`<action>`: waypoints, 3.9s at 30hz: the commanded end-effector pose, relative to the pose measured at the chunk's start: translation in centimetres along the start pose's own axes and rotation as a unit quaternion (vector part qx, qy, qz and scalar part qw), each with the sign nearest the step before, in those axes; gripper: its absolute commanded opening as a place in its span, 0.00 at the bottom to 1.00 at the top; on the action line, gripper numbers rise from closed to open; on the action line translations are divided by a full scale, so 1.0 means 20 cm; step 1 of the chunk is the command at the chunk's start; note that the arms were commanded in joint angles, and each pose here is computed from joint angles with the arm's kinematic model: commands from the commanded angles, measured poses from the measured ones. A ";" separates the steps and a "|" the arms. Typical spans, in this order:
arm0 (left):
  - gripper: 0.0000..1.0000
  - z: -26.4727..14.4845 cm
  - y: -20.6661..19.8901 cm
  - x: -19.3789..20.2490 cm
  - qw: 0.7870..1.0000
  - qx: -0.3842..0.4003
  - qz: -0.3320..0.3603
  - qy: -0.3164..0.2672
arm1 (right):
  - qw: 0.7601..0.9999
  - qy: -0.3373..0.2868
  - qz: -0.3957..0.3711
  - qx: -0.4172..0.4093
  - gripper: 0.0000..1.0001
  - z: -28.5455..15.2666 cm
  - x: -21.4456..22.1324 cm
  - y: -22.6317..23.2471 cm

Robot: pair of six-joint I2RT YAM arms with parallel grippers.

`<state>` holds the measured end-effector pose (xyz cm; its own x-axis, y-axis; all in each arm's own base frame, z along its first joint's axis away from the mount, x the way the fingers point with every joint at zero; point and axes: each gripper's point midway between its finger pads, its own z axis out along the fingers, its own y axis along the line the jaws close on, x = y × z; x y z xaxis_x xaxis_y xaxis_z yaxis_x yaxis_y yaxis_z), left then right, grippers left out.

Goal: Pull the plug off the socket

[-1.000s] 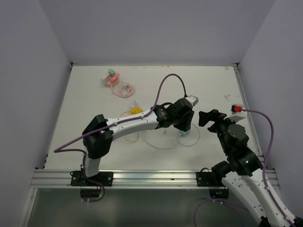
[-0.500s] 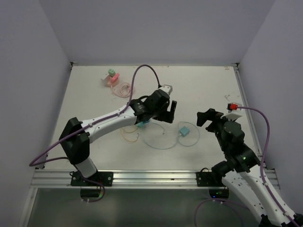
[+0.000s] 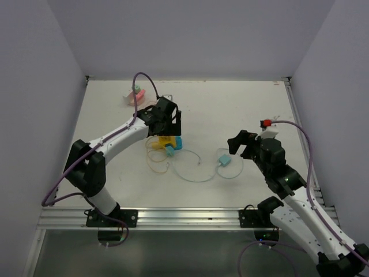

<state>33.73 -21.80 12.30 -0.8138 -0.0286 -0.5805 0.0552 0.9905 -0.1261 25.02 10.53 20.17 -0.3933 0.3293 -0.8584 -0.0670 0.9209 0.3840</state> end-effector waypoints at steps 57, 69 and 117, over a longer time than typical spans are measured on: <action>0.00 -0.22 0.14 -0.37 0.966 0.031 -0.182 -0.179 | 0.892 0.280 -0.151 -0.320 0.72 0.32 0.95 1.02; 0.00 -0.24 0.19 -0.41 0.960 0.015 -0.198 -0.196 | 0.870 0.326 -0.177 -0.324 0.59 0.30 1.12 1.03; 0.00 -0.53 0.04 -0.46 0.912 0.180 -0.260 -0.262 | 0.946 0.155 0.007 -0.283 0.08 0.43 0.37 1.29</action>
<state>33.66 -18.96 21.03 -0.5355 -0.5370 -0.6518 -0.0776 0.7998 -0.5952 28.16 38.38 18.41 -0.6803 0.1434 -0.7188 -0.4754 0.6601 0.5816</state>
